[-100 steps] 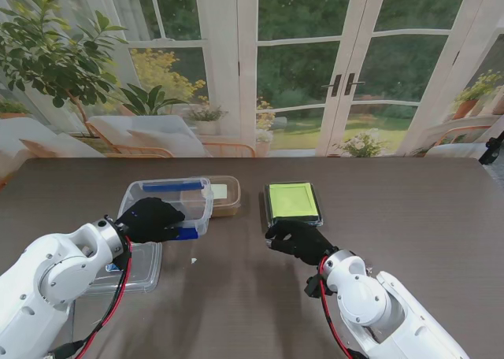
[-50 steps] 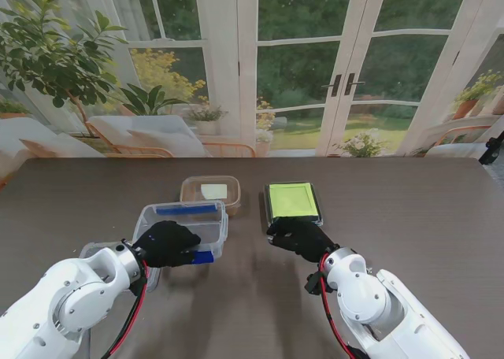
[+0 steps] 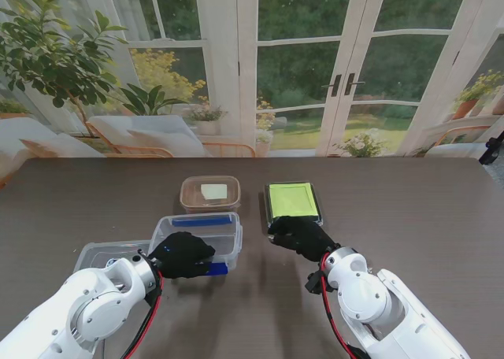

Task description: Pair container bodies with their lids

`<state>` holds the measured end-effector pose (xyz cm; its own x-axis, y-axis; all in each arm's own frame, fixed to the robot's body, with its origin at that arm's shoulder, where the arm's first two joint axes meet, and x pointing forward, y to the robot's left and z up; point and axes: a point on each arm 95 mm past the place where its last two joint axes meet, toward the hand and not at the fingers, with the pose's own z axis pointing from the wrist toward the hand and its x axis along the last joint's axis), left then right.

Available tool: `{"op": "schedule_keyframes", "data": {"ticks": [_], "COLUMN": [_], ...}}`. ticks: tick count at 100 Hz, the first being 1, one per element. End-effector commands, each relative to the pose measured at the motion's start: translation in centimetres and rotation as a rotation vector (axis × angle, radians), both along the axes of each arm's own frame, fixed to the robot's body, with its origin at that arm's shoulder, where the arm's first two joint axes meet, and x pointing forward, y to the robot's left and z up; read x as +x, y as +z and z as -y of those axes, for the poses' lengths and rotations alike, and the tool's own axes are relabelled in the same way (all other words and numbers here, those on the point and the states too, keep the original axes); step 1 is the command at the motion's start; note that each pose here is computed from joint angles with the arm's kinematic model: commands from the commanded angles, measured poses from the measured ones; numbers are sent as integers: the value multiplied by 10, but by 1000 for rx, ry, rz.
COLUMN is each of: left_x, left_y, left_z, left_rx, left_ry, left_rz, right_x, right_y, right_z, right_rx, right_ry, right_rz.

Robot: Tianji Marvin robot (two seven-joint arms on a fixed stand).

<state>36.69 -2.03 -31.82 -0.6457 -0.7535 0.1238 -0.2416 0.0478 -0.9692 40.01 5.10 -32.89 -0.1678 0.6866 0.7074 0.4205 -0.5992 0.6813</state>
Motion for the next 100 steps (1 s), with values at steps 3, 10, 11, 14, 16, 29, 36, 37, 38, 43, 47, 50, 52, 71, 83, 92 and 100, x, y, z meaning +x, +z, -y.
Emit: {"op": "schedule_keyframes", "data": {"ticks": [3,10,11,14,16,29,36,37,38,43,47,50,52,71,83,92,100], "left_x": [1,2,2,3,3,4,4,4,4,4,4,4,4,5,5,5,4], "left_y": [-8,-12,-13,-14,-16,-22,-25,-25,-25,-27,-28,-28,-29,-33,-35,-35,-34], "left_z": [2,4,5,6,6,9,10,10,10,11,11,11,11,11,12,12,12], "left_rx": [1,4,5,6,7,5,4,5,7,12,15,17,20,37,50,62,73], "left_ry": [3,-2,-2,-5,-6,-6,-4,-4,-4,-6,-7,-6,-6,10,10,10,9], "left_rz": [-21,-28,-30,-35,-37,-49,-55,-56,-57,-61,-65,-68,-70,-86,-96,-103,-106], "right_x": [-2,-2,-2,-2,-2,-2,-2,-2,-2,-2,-2,-2,-2,-2,-3,-3,-3], "right_y": [-1,-1,-1,-1,-1,-1,-1,-1,-1,-1,-1,-1,-1,-1,-2,-2,-2], "right_z": [-3,-3,-3,-3,-3,-3,-2,-2,-2,-2,-2,-2,-2,-2,-2,-2,-2], "right_rx": [4,5,5,5,5,5,6,6,6,6,6,6,6,8,8,8,8], "right_ry": [11,11,11,11,11,10,10,10,10,10,10,10,10,11,12,13,13], "right_rz": [-12,-13,-13,-14,-14,-16,-17,-17,-17,-18,-18,-19,-19,-22,-25,-26,-26]}}
